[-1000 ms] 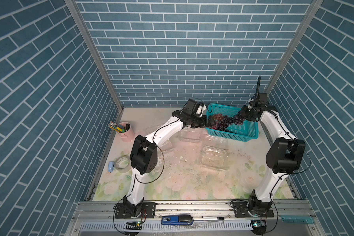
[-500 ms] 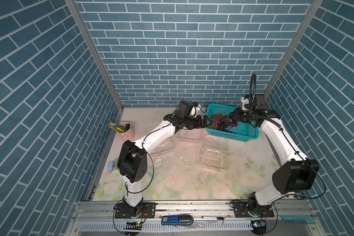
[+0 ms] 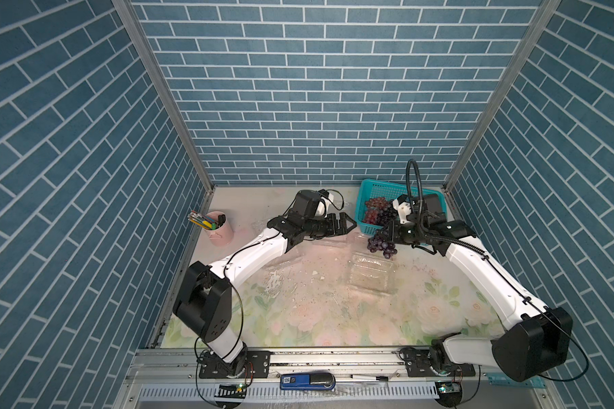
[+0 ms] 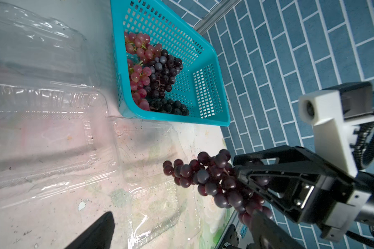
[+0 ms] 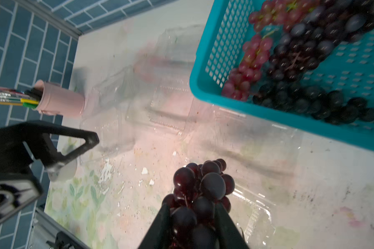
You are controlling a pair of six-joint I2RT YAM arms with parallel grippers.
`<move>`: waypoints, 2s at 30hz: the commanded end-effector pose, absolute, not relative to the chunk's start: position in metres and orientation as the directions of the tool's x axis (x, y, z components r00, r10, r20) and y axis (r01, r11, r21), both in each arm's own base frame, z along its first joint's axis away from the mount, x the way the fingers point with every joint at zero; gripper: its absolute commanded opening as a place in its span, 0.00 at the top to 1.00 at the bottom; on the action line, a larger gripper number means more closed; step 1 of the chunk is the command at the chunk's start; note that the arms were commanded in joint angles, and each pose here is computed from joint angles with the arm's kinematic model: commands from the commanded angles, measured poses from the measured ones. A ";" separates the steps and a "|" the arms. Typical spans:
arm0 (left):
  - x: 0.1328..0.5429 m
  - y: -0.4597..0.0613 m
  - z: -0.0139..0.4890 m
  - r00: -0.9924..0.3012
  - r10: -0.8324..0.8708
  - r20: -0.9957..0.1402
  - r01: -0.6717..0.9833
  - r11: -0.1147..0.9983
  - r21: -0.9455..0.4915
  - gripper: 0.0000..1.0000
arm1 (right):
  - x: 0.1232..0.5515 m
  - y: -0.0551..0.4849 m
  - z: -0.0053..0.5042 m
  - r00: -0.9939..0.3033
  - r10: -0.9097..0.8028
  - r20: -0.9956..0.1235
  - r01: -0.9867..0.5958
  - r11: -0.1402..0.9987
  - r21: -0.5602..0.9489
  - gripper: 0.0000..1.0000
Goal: Pack grapes into containers
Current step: Place the grape into the packing box.
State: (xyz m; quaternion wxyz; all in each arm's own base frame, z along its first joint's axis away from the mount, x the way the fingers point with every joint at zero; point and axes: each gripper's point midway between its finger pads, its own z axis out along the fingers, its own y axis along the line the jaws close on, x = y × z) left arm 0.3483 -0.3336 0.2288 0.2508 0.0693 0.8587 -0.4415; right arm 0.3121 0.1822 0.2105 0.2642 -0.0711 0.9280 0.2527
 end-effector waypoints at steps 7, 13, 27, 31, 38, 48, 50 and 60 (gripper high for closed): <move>0.348 -0.323 0.227 -0.852 -0.149 -0.501 0.319 0.612 -0.724 0.00 | 0.280 0.228 0.198 -0.815 -0.156 -0.559 -0.472 0.737 0.483 0.65; 0.349 -0.322 0.223 -0.855 -0.150 -0.496 0.310 0.620 -0.721 0.00 | 0.270 0.231 0.163 -0.833 -0.237 -0.500 -0.489 0.737 0.466 0.65; 0.352 -0.326 0.211 -0.870 -0.142 -0.473 0.292 0.624 -0.725 0.00 | 0.278 0.194 0.103 -0.854 -0.311 -0.418 -0.440 0.860 0.258 0.62; 0.352 -0.327 0.209 -0.874 -0.140 -0.465 0.288 0.622 -0.728 0.00 | 0.286 0.189 0.095 -0.855 -0.300 -0.423 -0.419 0.881 0.221 0.57; 0.348 -0.325 0.197 -0.884 -0.130 -0.450 0.277 0.630 -0.726 0.00 | 0.293 0.187 0.088 -0.860 -0.281 -0.427 -0.393 0.898 0.200 0.56; 0.334 -0.321 0.174 -0.913 -0.133 -0.385 0.226 0.622 -0.750 0.00 | 0.295 0.180 0.123 -0.856 -0.205 -0.475 -0.335 0.919 0.206 0.46; 0.331 -0.321 0.169 -0.919 -0.135 -0.369 0.213 0.617 -0.757 0.00 | 0.289 0.172 0.127 -0.874 -0.180 -0.452 -0.297 0.933 0.202 0.45; 0.317 -0.322 0.147 -0.945 -0.172 -0.279 0.137 0.566 -0.813 0.00 | 0.237 0.190 0.131 -0.954 -0.070 -0.291 -0.200 0.873 0.444 0.35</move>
